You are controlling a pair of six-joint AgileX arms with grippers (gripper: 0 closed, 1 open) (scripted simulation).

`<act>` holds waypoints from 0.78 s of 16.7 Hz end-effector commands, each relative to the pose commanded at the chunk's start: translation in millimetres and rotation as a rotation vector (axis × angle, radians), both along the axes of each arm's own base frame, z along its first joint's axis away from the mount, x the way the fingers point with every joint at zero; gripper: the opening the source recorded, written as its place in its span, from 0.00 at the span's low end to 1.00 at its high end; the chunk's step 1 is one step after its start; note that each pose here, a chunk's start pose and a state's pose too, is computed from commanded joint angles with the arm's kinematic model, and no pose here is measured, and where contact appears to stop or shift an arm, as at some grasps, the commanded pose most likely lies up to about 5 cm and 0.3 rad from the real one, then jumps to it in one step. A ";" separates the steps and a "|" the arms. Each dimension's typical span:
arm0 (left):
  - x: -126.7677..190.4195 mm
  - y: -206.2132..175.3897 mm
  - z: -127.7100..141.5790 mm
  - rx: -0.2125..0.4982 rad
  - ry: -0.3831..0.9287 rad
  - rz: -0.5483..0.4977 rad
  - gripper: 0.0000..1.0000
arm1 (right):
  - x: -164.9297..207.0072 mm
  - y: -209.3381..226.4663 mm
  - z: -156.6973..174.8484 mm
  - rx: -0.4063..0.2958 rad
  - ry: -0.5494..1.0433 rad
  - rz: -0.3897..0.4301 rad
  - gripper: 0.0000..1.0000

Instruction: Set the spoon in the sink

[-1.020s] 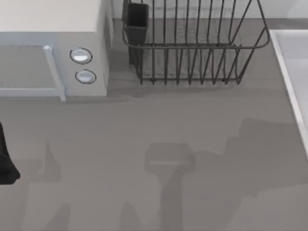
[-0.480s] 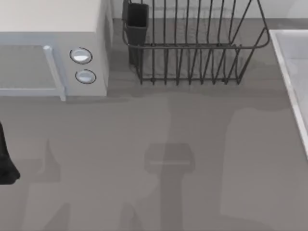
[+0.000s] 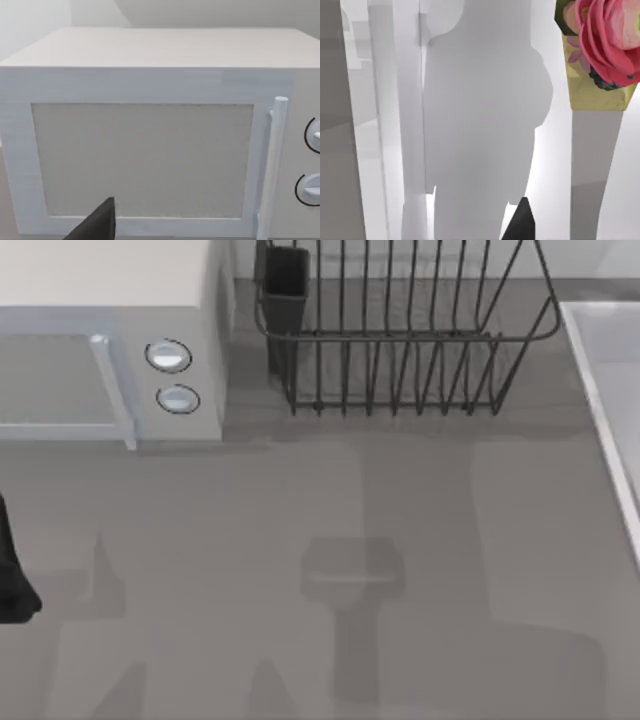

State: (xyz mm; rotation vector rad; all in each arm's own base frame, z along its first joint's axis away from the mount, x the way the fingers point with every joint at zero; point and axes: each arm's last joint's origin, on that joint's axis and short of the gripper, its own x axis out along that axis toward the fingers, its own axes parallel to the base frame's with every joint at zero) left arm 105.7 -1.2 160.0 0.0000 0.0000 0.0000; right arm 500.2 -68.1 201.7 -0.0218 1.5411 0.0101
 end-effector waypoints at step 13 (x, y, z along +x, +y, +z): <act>0.0 0.0 0.0 0.000 0.000 0.000 1.00 | 3.7 -0.6 -27.2 0.003 0.010 0.000 0.00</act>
